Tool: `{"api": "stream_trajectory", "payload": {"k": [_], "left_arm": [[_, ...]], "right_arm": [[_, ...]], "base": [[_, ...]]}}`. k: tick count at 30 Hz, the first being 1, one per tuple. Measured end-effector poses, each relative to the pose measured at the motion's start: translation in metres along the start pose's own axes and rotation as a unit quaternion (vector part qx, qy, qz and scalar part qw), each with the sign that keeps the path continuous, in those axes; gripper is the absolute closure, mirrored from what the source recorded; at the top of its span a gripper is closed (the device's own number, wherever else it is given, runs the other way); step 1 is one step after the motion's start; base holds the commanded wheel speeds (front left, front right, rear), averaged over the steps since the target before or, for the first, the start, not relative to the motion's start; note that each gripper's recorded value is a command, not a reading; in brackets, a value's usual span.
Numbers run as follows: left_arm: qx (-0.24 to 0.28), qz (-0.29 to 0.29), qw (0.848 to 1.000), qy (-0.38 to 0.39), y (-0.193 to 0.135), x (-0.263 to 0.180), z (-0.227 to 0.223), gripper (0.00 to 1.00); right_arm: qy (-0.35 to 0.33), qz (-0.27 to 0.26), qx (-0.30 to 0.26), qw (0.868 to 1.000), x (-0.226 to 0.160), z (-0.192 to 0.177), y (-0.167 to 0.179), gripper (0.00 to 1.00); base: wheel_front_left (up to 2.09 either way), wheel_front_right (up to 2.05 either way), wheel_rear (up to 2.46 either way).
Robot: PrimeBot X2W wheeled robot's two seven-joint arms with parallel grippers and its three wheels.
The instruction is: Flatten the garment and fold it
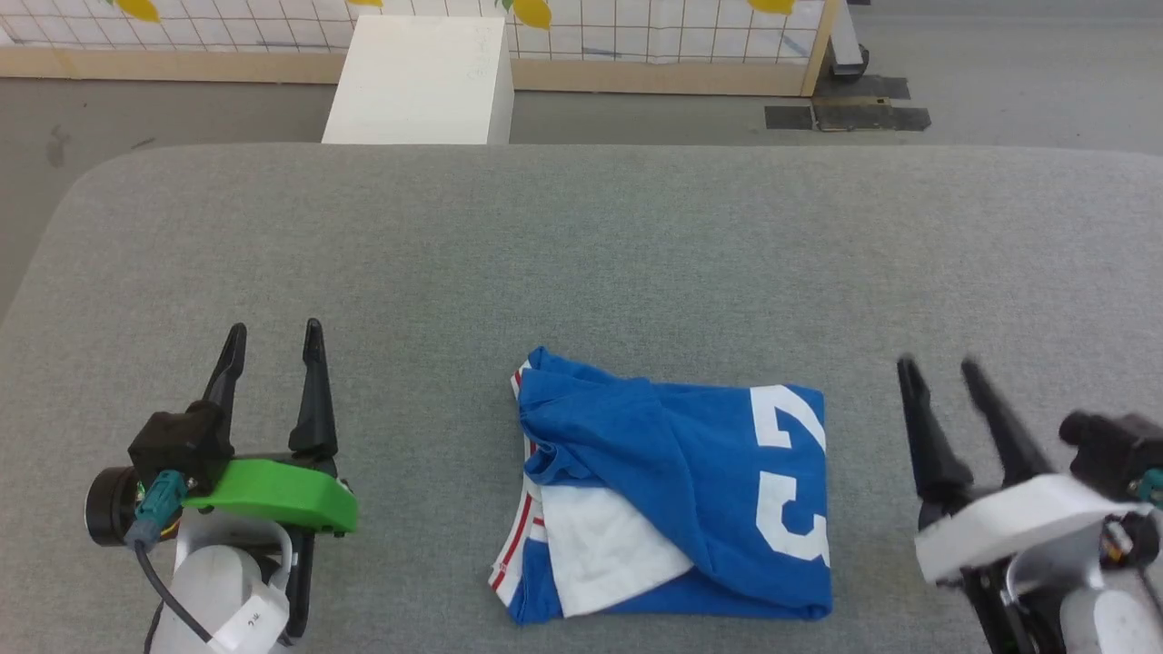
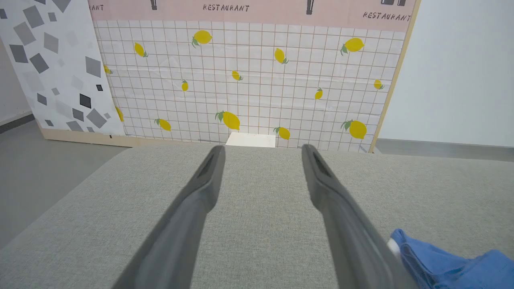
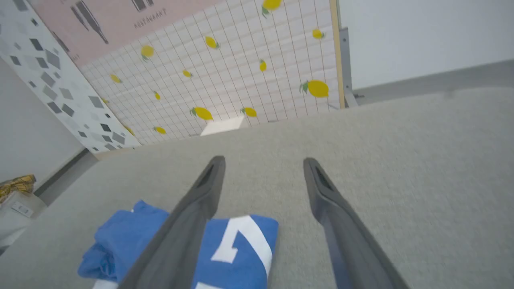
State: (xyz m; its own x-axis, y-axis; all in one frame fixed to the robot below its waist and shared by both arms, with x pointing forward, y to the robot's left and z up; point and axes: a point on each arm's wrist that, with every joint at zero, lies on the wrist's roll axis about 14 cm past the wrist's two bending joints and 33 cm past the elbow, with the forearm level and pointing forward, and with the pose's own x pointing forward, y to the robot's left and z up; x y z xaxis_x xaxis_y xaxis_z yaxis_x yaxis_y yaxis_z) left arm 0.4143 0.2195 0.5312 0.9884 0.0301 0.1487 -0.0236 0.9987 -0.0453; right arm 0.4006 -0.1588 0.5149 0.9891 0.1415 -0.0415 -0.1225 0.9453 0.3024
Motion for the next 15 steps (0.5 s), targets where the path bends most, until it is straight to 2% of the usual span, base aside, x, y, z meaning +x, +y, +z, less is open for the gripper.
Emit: {"api": "stream_trajectory", "payload": {"k": [3, 5, 7, 8, 12, 15], "left_arm": [[0.0, -0.001, 1.0, 0.002, -0.001, 0.0, -0.002, 0.0], [0.001, -0.001, 1.0, 0.004, -0.001, 0.0, -0.003, 0.0], [0.001, 0.0, 1.0, 0.005, -0.001, -0.001, -0.004, 0.0], [0.001, 0.002, 1.0, 0.008, 0.001, -0.002, -0.005, 0.0], [0.001, 0.004, 1.0, 0.011, 0.002, -0.004, -0.007, 0.0], [0.001, 0.003, 1.0, 0.011, 0.002, -0.006, -0.007, 0.0]], "right_arm": [[0.075, -0.022, 0.041, 0.996, -0.008, -0.04, -0.013, 0.0], [0.128, -0.027, 0.069, 0.989, -0.013, -0.066, -0.015, 0.0], [0.176, -0.026, 0.097, 0.979, -0.019, -0.09, -0.012, 0.0], [0.22, -0.024, 0.133, 0.966, -0.023, -0.113, -0.007, 0.0], [0.274, -0.011, 0.163, 0.948, -0.024, -0.138, 0.006, 0.0], [0.295, 0.006, 0.175, 0.939, -0.018, -0.146, 0.02, 0.0]], "base": [[0.0, 0.0, 0.0], [0.0, 0.0, 0.0], [0.0, 0.0, 0.0], [0.0, 0.0, 0.0], [0.0, 0.0, 0.0], [0.0, 0.0, 0.0]]}}
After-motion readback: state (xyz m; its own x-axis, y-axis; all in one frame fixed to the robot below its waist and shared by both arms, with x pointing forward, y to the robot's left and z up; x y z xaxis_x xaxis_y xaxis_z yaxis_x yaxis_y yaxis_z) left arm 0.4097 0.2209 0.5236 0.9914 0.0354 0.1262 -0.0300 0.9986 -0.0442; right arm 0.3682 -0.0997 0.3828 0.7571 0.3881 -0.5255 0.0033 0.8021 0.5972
